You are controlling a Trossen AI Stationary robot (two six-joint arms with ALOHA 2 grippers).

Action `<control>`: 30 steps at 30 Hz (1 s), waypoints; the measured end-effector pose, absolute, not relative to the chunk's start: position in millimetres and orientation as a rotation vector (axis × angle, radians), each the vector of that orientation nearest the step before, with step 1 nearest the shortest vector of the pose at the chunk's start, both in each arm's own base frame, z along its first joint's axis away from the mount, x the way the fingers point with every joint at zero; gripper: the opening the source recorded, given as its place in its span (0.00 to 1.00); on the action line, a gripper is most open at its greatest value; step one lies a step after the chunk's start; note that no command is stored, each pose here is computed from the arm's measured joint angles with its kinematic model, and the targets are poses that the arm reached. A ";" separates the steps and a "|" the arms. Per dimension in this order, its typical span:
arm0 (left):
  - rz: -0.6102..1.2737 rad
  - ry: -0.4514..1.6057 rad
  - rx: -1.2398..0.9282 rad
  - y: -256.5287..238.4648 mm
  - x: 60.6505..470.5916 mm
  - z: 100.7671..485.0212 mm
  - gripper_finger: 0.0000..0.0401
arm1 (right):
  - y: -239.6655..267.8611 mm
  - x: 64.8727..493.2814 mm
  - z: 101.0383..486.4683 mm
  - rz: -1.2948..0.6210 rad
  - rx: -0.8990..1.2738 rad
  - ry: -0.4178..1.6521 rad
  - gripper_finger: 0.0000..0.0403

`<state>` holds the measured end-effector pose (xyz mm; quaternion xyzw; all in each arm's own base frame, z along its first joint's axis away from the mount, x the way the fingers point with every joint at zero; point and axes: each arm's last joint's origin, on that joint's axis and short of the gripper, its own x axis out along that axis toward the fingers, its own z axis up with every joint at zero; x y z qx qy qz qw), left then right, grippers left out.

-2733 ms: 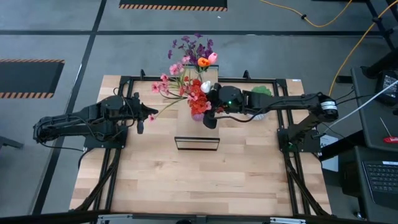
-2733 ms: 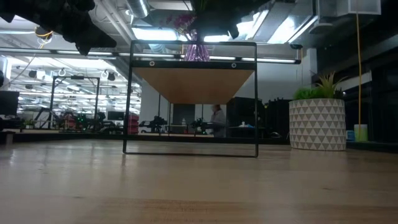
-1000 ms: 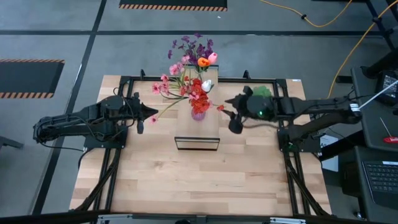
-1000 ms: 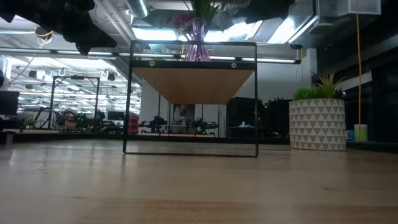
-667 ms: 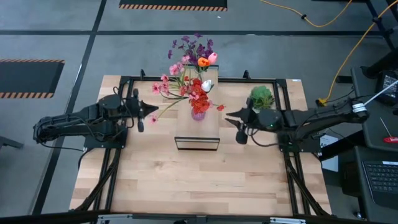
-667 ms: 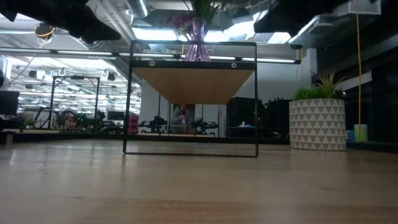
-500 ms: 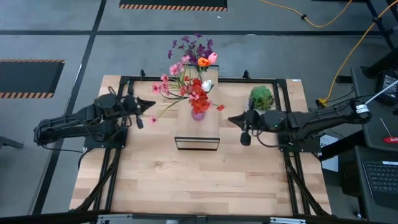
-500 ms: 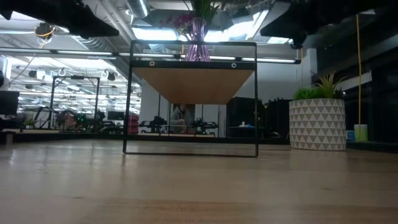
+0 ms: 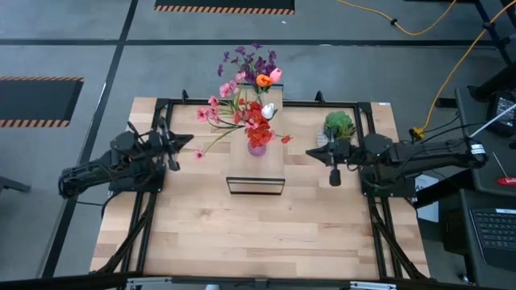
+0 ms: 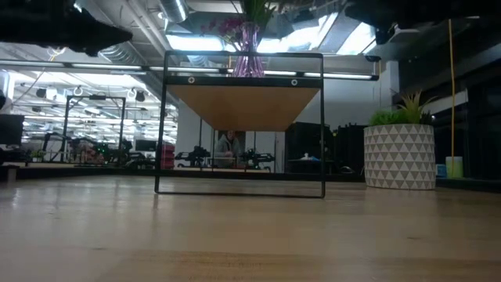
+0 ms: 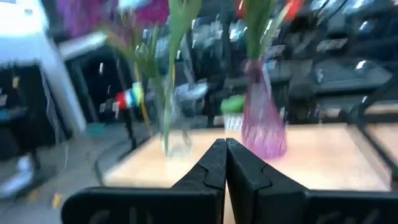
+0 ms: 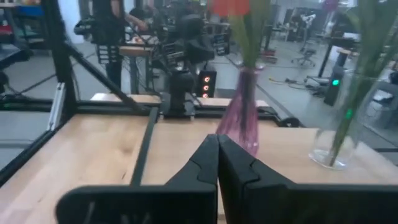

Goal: Pick and place flowers into a vace then onto a shelf
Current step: Return to Home Position

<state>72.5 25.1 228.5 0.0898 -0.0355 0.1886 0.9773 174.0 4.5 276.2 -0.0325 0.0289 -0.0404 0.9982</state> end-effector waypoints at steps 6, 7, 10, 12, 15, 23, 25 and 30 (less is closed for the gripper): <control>0.355 -0.120 0.189 28.6 86.0 201.0 0.01 | 2.1 168.7 276.6 -0.060 -0.089 0.069 0.00; 0.359 -0.146 0.184 29.0 87.0 197.4 0.01 | 2.4 168.7 275.9 -0.048 -0.091 0.076 0.00; 0.355 -0.134 0.153 30.3 91.1 180.7 0.00 | 2.7 168.7 269.1 -0.042 -0.093 0.080 0.00; 0.366 -0.126 0.142 30.7 91.2 179.9 0.00 | 2.5 167.5 257.3 -0.043 -0.092 0.062 0.00; 0.370 -0.098 0.123 31.0 91.4 176.9 0.01 | 3.1 162.6 239.4 -0.022 -0.091 0.014 0.00; 0.397 -0.081 0.120 31.8 91.5 175.4 0.01 | 4.0 138.7 203.1 0.030 -0.058 -0.041 0.00; 0.404 -0.076 0.118 32.0 91.5 175.0 0.01 | 4.5 132.7 197.2 0.052 -0.059 -0.059 0.00; 0.402 -0.076 0.118 32.0 91.5 175.0 0.02 | 6.1 119.3 184.0 0.117 -0.091 -0.116 0.00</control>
